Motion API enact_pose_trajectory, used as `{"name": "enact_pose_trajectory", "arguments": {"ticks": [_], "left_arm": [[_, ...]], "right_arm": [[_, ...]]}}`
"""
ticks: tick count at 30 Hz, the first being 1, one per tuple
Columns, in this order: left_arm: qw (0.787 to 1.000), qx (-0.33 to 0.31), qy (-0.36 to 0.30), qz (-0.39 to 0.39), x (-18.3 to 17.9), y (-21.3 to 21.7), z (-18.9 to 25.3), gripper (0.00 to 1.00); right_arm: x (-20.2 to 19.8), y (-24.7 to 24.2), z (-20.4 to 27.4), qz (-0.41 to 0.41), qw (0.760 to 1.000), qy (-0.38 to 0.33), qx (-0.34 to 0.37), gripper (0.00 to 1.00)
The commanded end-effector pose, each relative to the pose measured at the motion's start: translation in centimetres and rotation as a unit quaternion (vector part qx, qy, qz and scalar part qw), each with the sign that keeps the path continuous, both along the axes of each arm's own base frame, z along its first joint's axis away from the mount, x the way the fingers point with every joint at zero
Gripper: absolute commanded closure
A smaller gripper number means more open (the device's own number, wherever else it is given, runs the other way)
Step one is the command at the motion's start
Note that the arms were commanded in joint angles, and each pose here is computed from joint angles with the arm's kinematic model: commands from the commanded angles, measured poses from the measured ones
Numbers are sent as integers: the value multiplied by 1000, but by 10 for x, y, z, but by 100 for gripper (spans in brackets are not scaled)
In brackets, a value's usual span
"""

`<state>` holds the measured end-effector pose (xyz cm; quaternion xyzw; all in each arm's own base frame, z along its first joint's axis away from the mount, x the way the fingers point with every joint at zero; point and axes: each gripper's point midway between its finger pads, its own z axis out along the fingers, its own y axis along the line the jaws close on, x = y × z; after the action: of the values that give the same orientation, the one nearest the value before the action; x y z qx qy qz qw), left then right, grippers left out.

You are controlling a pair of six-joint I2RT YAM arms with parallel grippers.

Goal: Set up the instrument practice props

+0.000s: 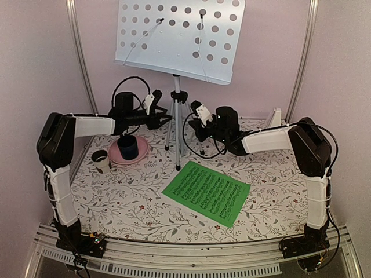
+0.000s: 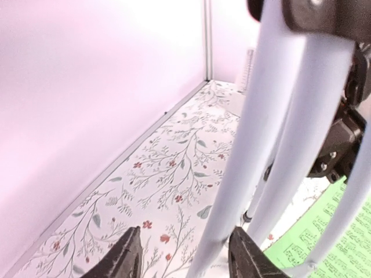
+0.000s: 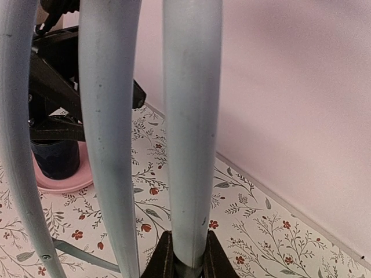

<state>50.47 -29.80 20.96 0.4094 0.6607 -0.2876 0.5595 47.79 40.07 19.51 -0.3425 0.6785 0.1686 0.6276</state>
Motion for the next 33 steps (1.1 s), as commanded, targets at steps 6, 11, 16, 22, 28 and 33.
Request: {"name": "enact_pose_trajectory", "arguments": {"ticks": [6,11,16,22,28,33], "left_arm": [[988,-60,-31,137,-21,73,46,36],[986,-87,11,140,-72,61,10,35],[990,-71,45,117,-108,27,-25,34],[992,-67,65,86,-117,-8,-43,33],[991,-50,88,85,-109,-33,-74,35],[990,-45,105,85,-98,-45,-90,42]], "right_arm": [[11,-19,23,-54,998,-33,6,100],[-2,-11,25,-61,997,-44,1,100],[-1,-15,24,-79,996,-42,2,100],[-3,-16,26,-81,996,-38,9,100],[-3,-16,30,-81,996,-36,17,100],[-3,-14,34,-74,996,-38,21,100]]}}
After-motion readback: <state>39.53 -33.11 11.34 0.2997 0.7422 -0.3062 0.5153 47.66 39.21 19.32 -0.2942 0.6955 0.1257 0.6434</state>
